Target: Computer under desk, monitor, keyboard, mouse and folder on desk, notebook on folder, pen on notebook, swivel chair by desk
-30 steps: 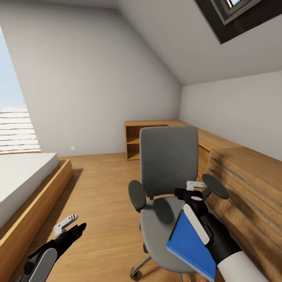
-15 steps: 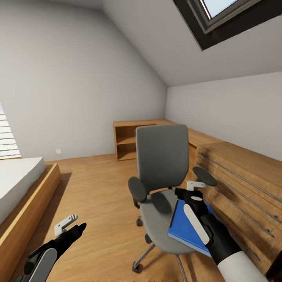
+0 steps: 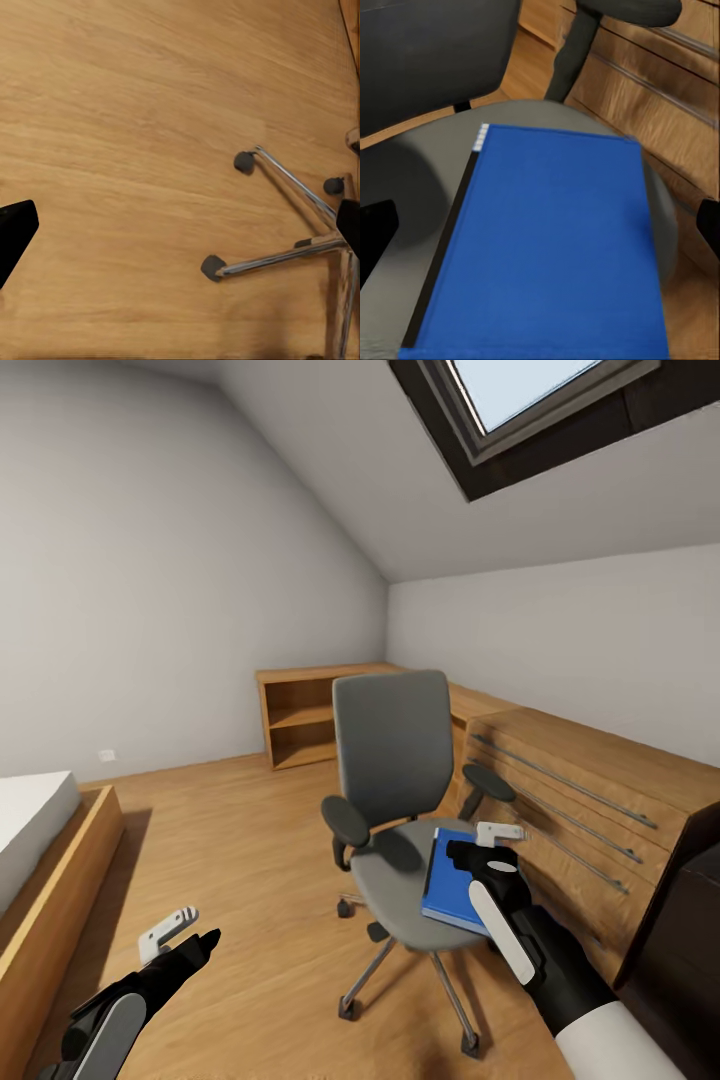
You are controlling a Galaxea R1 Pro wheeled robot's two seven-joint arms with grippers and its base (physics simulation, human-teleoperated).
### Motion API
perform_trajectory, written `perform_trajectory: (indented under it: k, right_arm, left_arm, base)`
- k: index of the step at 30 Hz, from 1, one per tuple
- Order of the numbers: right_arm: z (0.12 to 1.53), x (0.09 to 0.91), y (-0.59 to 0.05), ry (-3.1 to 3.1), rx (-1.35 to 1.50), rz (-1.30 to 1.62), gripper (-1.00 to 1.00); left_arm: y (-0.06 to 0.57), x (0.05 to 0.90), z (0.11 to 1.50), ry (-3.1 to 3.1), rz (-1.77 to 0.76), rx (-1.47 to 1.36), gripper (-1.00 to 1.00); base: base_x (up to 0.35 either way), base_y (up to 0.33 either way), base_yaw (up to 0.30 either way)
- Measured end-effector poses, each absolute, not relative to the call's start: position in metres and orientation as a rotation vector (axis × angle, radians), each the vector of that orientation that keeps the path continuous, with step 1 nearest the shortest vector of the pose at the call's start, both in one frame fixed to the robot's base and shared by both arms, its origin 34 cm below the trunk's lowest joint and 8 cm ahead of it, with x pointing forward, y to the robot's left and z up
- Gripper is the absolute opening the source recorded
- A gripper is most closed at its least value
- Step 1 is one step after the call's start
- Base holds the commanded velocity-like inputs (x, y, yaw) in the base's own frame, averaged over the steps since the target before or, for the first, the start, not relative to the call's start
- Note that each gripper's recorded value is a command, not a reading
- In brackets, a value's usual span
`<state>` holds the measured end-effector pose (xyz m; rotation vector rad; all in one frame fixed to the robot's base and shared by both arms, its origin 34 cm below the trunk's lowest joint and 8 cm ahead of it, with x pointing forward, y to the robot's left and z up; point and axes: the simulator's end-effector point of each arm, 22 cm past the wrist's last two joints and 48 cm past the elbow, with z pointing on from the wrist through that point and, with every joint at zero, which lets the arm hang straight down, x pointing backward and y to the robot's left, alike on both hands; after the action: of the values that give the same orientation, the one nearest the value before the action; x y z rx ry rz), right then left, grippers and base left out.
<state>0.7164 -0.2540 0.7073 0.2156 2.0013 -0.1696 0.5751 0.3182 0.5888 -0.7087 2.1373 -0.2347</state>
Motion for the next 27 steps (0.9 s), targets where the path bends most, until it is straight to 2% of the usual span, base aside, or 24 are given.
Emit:
perform_trajectory:
  k: [8,27]
  right_arm:
    - [0.7076,0.7163,-0.254,2.001,0.216,-0.17,1.0]
    - [0.7076,0.7162,-0.254,2.001,0.216,-0.17,1.0]
  left_arm:
    - [0.318,0.575,0.5888,2.137,-0.236,-0.709,1.0]
    - [0.3184,0.5748,0.5884,2.138,-0.237,-0.712,1.0]
  base:
    - [-0.202,0.181,-0.286]
    - [-0.016,0.014,-0.292]
